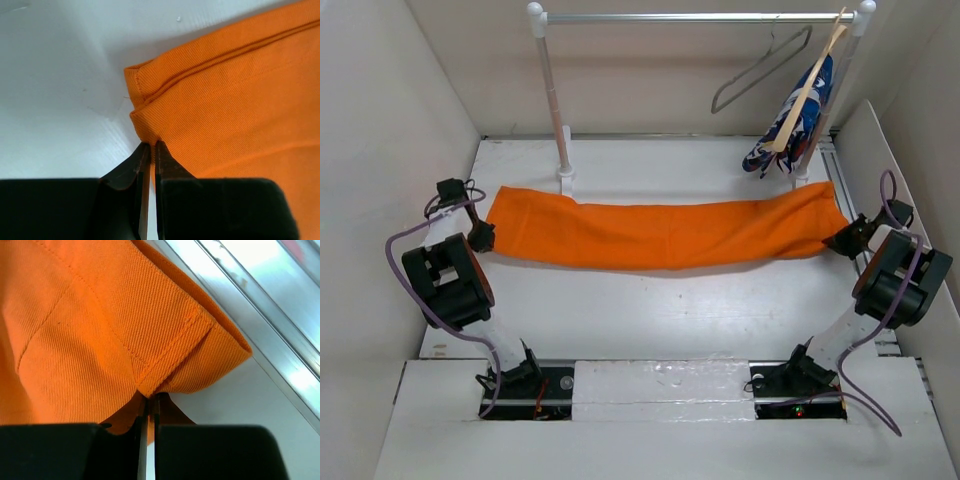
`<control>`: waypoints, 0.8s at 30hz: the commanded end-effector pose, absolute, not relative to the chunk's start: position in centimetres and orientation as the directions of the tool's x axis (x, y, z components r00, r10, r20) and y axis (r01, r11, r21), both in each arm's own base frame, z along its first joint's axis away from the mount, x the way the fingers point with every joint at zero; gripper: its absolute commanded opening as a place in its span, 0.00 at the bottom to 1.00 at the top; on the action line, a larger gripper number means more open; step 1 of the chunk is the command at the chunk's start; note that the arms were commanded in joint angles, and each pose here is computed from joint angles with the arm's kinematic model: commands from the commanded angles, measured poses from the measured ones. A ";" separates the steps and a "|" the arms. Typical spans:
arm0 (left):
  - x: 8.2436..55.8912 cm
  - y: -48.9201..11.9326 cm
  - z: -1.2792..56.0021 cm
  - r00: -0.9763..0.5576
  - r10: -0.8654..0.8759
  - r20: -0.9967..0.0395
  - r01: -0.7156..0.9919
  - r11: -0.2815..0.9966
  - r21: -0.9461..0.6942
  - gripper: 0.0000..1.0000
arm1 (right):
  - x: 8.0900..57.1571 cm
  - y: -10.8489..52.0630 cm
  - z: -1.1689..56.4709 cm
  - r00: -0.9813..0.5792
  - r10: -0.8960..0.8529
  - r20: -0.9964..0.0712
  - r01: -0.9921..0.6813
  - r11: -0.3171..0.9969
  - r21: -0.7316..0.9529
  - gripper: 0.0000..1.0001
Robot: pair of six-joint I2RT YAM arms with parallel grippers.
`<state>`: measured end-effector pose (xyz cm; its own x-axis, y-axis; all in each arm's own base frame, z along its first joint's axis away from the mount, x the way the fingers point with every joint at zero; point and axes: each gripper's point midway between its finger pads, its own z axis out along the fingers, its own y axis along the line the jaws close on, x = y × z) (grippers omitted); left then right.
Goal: Place the trousers on the hanger
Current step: Fold the trousers at the center of the board.
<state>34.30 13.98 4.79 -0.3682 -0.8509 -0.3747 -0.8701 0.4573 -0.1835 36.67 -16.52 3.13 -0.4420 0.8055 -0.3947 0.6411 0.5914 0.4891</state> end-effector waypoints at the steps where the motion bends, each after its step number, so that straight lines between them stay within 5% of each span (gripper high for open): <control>1: 33.2 17.4 10.7 -0.256 -0.810 -0.528 -0.920 0.372 -0.125 0.00 | 32.0 -20.0 4.9 -0.366 0.793 -0.488 0.734 0.568 0.372 0.00; 7: 31.9 19.5 16.0 -0.200 -0.751 -0.629 -0.939 0.331 -0.096 0.00 | 29.7 -20.4 9.1 -0.346 0.743 -0.573 0.726 0.599 0.338 0.00; 11: 29.6 19.1 14.9 -0.205 -0.770 -0.604 -0.954 0.295 -0.052 0.00 | 28.2 -20.6 11.6 -0.333 0.700 -0.632 0.728 0.617 0.299 0.00; 21: 22.9 18.2 9.1 -0.220 -0.815 -0.536 -0.974 0.211 0.078 0.00 | 20.6 -18.7 3.1 -0.378 0.831 -0.408 0.793 0.518 0.320 0.00; 24: 21.8 18.8 8.7 -0.208 -0.822 -0.530 -0.978 0.184 0.098 0.00 | 20.8 -19.2 5.1 -0.395 0.805 -0.443 0.777 0.550 0.307 0.42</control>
<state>22.65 16.31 7.35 -0.2664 -0.8592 -0.4368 -0.9630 0.2565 0.0828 20.78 -16.66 2.82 -0.3673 0.8717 -0.3244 0.7931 0.4758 0.3803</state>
